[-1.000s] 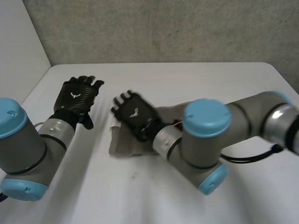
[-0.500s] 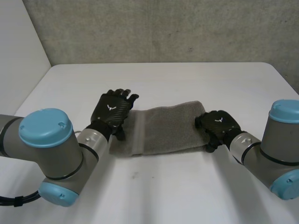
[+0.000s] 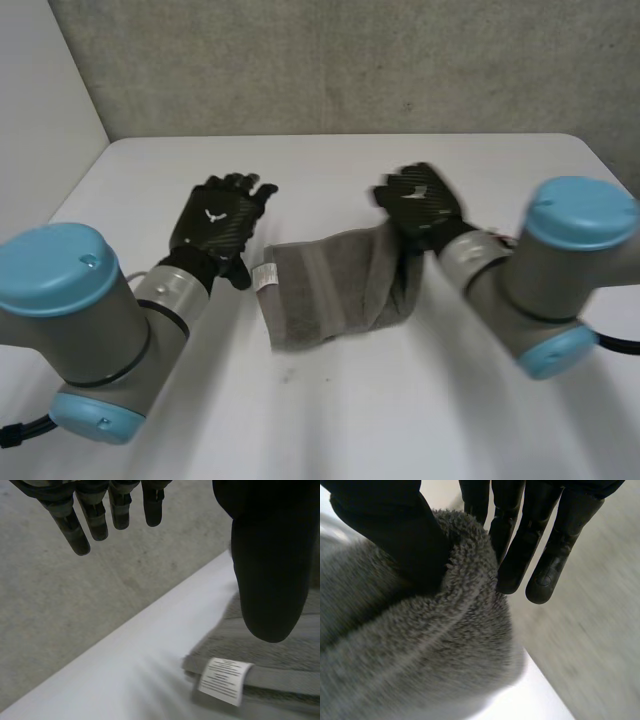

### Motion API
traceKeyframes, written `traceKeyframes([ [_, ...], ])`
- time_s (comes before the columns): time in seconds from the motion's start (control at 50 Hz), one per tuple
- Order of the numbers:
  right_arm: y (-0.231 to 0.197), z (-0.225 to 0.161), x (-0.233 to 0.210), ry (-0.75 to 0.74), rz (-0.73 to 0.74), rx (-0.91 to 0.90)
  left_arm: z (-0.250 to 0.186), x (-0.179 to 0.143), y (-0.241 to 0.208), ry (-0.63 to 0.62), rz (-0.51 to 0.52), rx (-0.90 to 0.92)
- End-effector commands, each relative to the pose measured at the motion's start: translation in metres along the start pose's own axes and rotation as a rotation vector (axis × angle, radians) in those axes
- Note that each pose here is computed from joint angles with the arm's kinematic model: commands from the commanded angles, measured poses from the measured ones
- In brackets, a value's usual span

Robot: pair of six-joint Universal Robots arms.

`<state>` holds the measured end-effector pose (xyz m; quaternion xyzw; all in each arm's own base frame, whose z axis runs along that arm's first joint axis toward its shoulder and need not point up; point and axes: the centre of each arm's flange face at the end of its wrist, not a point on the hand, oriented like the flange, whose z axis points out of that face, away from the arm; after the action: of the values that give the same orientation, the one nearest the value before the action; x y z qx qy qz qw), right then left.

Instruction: Fold the laundry

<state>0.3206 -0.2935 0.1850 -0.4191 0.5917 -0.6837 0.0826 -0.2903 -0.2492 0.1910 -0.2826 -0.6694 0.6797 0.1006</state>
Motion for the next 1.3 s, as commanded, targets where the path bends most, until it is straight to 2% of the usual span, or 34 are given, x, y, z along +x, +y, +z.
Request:
traceKeyframes([
  [0.02, -0.03, -0.008, -0.113, -0.299, -0.136, 0.098, -0.001, -0.02, -0.008, -0.055, -0.003, 0.015],
  [0.12, -0.016, -0.021, -0.149, -0.388, -0.2, 0.08, -0.002, -0.026, -0.006, -0.072, -0.007, 0.008],
  [0.2, -0.017, -0.021, -0.147, -0.37, -0.216, 0.076, -0.003, -0.026, -0.006, -0.07, -0.01, 0.008],
  [0.3, -0.042, -0.024, -0.127, -0.303, -0.172, 0.103, -0.001, -0.024, -0.011, -0.065, -0.013, 0.025],
  [0.34, -0.054, -0.028, -0.105, -0.217, -0.073, 0.079, 0.002, -0.023, -0.019, -0.062, -0.034, 0.052],
  [0.36, -0.054, -0.028, -0.104, -0.217, -0.073, 0.079, 0.002, -0.023, -0.019, -0.062, -0.034, 0.052],
  [0.4, -0.053, -0.03, -0.076, -0.132, 0.06, 0.029, 0.004, -0.019, -0.028, -0.047, -0.076, 0.078],
  [0.46, -0.052, -0.033, -0.065, -0.113, 0.128, -0.002, 0.005, -0.016, -0.032, -0.032, -0.105, 0.08],
  [0.56, -0.038, -0.046, -0.026, -0.09, 0.385, -0.18, 0.01, 0.004, -0.043, 0.042, -0.225, 0.055],
  [0.62, -0.032, -0.047, -0.019, -0.09, 0.443, -0.218, 0.011, 0.012, -0.045, 0.068, -0.245, 0.034],
  [0.66, -0.023, -0.046, -0.004, -0.078, 0.531, -0.253, 0.013, 0.028, -0.044, 0.114, -0.275, -0.028],
  [0.72, -0.018, -0.04, 0.008, -0.068, 0.574, -0.239, 0.017, 0.041, -0.034, 0.14, -0.298, -0.113],
  [0.84, -0.005, -0.022, 0.006, -0.105, 0.581, -0.233, 0.027, 0.05, -0.012, 0.136, -0.333, -0.197],
  [0.94, 0.017, 0.003, -0.004, -0.132, 0.578, -0.247, 0.038, 0.049, 0.022, 0.04, -0.312, -0.273],
  [1.04, 0.036, 0.016, -0.011, -0.15, 0.529, -0.264, 0.039, 0.045, 0.042, 0.008, -0.304, -0.328],
  [1.2, 0.044, 0.021, -0.035, -0.2, 0.393, -0.274, 0.03, 0.034, 0.052, -0.015, -0.297, -0.372],
  [1.3, 0.038, 0.02, -0.033, -0.194, 0.376, -0.265, 0.025, 0.033, 0.051, -0.007, -0.253, -0.38],
])
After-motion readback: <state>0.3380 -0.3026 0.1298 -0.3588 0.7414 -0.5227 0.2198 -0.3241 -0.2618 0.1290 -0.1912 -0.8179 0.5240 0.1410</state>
